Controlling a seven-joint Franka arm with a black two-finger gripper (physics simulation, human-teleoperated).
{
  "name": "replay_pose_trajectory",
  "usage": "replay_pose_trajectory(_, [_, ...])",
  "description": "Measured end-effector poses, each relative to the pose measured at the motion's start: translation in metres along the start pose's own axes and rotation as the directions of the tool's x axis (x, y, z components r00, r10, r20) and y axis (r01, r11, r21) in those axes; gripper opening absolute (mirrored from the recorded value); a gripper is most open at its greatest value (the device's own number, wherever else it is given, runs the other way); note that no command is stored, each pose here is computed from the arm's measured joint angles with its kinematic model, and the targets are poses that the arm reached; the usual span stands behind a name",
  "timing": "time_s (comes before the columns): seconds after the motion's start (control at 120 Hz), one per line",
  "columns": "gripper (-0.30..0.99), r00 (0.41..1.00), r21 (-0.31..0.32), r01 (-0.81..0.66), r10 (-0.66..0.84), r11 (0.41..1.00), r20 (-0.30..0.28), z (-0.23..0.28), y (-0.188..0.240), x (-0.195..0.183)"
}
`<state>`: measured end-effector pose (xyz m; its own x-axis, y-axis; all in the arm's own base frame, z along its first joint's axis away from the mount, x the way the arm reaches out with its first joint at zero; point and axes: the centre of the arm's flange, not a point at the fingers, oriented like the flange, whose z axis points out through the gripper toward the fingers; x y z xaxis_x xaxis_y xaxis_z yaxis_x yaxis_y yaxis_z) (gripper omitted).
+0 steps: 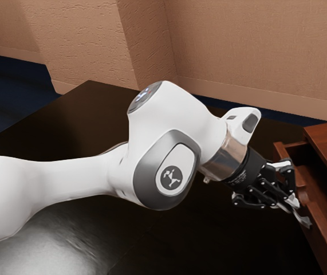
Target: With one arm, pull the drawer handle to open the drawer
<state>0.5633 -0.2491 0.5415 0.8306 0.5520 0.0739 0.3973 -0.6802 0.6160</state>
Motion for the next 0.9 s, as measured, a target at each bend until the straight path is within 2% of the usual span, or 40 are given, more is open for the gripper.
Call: replay_pose_trajectory(0.9, [-0.06, 1.0, 0.02, 0.009, -0.009, 1.0, -0.019, -0.025, -0.023, -0.01])
